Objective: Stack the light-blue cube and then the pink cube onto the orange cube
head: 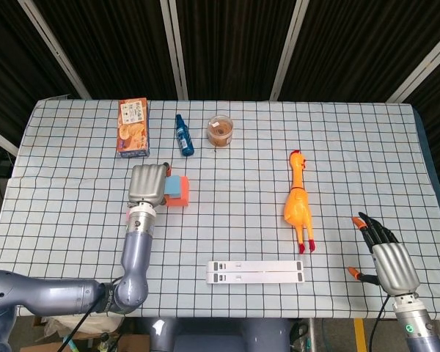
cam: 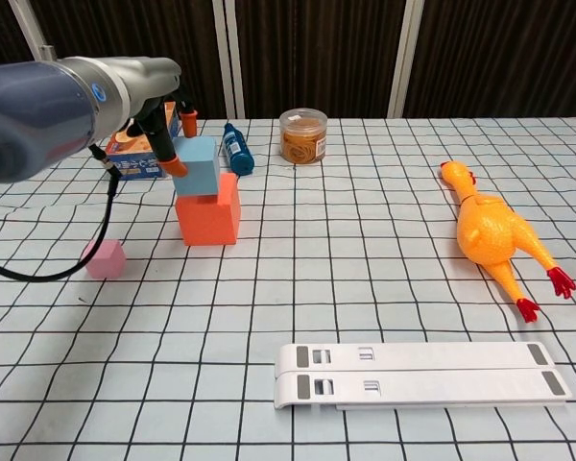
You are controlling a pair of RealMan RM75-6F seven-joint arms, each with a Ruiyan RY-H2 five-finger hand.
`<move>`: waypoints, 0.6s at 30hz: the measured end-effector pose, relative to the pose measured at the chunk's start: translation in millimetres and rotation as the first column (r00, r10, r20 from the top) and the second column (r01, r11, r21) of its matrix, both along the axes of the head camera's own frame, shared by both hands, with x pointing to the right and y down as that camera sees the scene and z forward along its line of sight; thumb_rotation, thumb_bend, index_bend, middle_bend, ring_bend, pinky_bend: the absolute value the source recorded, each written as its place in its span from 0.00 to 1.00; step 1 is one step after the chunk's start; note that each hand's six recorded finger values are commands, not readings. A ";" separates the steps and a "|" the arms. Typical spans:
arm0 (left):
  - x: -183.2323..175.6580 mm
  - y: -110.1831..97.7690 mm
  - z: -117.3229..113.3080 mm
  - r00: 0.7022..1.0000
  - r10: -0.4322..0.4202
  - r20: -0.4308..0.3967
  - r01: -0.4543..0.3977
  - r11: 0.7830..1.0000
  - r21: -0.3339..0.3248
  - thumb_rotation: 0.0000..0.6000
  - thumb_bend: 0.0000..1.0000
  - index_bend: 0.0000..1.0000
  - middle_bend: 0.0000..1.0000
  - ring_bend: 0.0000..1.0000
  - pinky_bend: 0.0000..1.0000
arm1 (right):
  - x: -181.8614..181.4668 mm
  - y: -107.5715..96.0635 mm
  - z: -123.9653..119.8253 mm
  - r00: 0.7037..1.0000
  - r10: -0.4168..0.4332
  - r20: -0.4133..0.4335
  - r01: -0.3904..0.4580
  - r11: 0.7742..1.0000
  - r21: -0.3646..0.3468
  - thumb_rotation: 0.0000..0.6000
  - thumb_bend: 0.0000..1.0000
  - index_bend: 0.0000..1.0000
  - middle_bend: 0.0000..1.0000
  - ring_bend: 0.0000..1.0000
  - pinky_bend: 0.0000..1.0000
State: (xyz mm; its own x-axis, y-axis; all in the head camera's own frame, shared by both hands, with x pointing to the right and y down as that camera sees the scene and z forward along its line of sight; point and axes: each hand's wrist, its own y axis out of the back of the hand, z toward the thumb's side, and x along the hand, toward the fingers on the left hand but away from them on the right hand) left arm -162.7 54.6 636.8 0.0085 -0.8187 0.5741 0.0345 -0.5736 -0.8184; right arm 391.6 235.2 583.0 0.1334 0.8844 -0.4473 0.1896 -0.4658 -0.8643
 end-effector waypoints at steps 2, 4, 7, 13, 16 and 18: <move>1.0 -0.8 1.6 1.000 0.000 0.006 0.000 1.000 -0.002 1.00 0.31 0.45 1.00 0.82 0.84 | -0.6 0.1 0.4 1.000 -0.002 0.000 0.002 1.000 -0.001 1.00 0.16 0.10 0.07 0.12 0.22; 2.0 -2.1 2.4 1.000 -0.001 0.006 0.001 1.000 -0.003 1.00 0.32 0.45 1.00 0.82 0.84 | -0.9 0.3 0.8 1.000 -0.004 -0.002 0.004 1.000 -0.003 1.00 0.16 0.10 0.07 0.12 0.22; 2.9 -5.2 3.1 1.000 -0.001 0.009 0.001 1.000 -0.001 1.00 0.32 0.45 1.00 0.82 0.84 | -1.4 0.4 0.9 1.000 -0.005 -0.002 0.005 1.000 -0.002 1.00 0.16 0.10 0.07 0.12 0.22; 2.6 -7.7 4.1 1.000 0.005 0.015 -0.005 1.000 -0.004 1.00 0.32 0.45 1.00 0.82 0.83 | -1.1 0.2 1.0 1.000 -0.004 -0.004 0.004 1.000 -0.001 1.00 0.16 0.10 0.07 0.12 0.22; 2.7 -9.1 5.2 1.000 0.009 0.014 -0.009 1.000 -0.005 1.00 0.32 0.45 1.00 0.82 0.83 | -1.9 0.7 1.4 1.000 -0.007 -0.005 0.007 1.000 -0.003 1.00 0.16 0.10 0.07 0.12 0.22; 3.0 -9.9 6.2 1.000 0.015 0.017 -0.015 1.000 -0.005 1.00 0.32 0.44 1.00 0.82 0.83 | -2.5 0.9 2.0 1.000 -0.009 -0.006 0.009 1.000 -0.005 1.00 0.16 0.10 0.07 0.12 0.22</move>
